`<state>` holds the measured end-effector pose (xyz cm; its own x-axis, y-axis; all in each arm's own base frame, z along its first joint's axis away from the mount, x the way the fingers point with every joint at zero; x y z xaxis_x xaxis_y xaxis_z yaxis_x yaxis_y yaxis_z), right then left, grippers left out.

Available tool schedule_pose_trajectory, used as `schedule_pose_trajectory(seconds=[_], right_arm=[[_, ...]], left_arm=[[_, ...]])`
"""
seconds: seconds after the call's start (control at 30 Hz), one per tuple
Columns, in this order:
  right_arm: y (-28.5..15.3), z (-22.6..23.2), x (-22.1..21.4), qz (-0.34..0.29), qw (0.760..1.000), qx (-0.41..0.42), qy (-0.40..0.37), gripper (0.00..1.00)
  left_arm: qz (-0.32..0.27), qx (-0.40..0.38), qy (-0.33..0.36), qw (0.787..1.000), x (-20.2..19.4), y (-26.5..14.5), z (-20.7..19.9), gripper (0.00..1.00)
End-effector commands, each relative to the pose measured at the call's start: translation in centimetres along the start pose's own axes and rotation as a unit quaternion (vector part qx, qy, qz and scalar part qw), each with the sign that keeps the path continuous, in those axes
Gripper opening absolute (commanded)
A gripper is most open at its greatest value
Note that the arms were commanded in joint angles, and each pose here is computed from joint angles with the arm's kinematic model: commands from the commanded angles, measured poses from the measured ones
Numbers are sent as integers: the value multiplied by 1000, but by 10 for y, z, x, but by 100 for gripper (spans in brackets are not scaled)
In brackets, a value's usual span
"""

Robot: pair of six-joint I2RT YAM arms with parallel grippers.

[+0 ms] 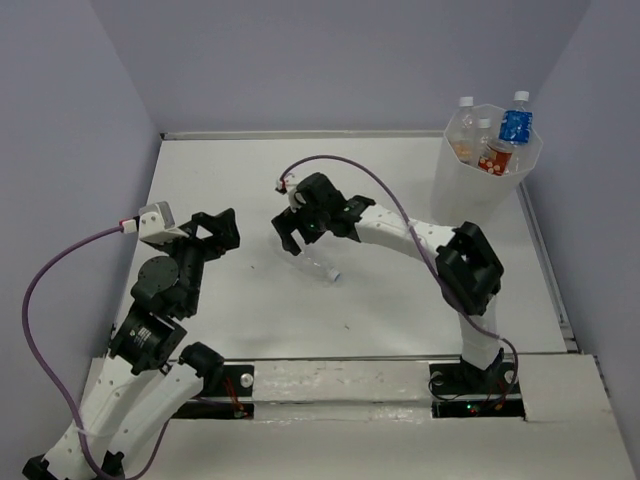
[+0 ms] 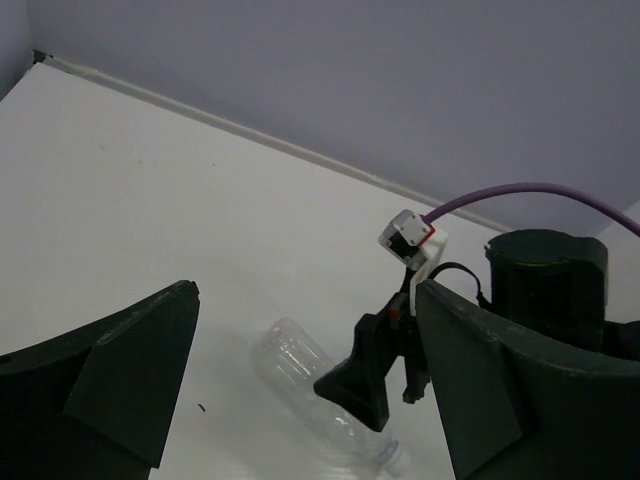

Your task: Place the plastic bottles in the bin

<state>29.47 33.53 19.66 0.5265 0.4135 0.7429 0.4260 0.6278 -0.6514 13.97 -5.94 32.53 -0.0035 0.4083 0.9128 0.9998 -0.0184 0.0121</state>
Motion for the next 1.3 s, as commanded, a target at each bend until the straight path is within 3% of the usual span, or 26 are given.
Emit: schedule_pose_trajectory(seconds=[0.0,0.27,0.47,0.57,0.6,0.67,0.73,0.9,1.03,1.07,1.13,1.2,1.27], right_arm=[[24,9,28,0,999,-5,-46,100],[85,-1,14,69,996,-18,-54,97],[86,0,27,50,997,-23,-50,83],[82,1,38,34,998,-23,-56,74],[80,2,43,26,998,-23,-60,62],[73,2,51,15,998,-33,-60,18],[64,0,58,3,997,-55,-60,15],[8,-7,97,-68,989,-115,-61,19],[-86,-35,148,-195,964,-179,-41,19],[-129,-54,159,-237,947,-217,-26,19],[-175,-73,174,-308,916,-258,-6,19],[-239,-103,180,-396,862,-315,24,19],[-279,-120,169,-442,814,-375,42,19]], left_arm=[[-8,11,2,1000,-2,7,0,99],[-1,0,7,1000,-3,8,-2,99],[4,-5,10,1000,-5,10,-3,99],[4,-4,10,1000,-5,11,-3,99],[5,-3,11,1000,-6,11,-2,99],[4,-1,11,1000,-5,11,-1,99],[4,-1,11,1000,-5,11,-1,99],[7,-5,12,1000,-6,11,-2,99],[8,-10,11,1000,-7,11,-3,99],[8,-11,10,1000,-7,11,-3,99],[7,-15,9,1000,-6,10,-3,99],[7,-17,9,1000,-6,10,-4,99],[8,-20,7,1000,-6,10,-4,99]])
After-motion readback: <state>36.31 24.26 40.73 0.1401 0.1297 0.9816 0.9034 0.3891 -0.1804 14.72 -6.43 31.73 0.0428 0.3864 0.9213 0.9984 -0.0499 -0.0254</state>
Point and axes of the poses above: each gripper's point midway between its finger pads, its own y axis out along the fingers, its own z axis along the line the jaws close on, x = y × z, the point moved 10 cm from there along -y, back along the fingers, and after that the axes turned 2 degrees about y, right-handed, at the moved point
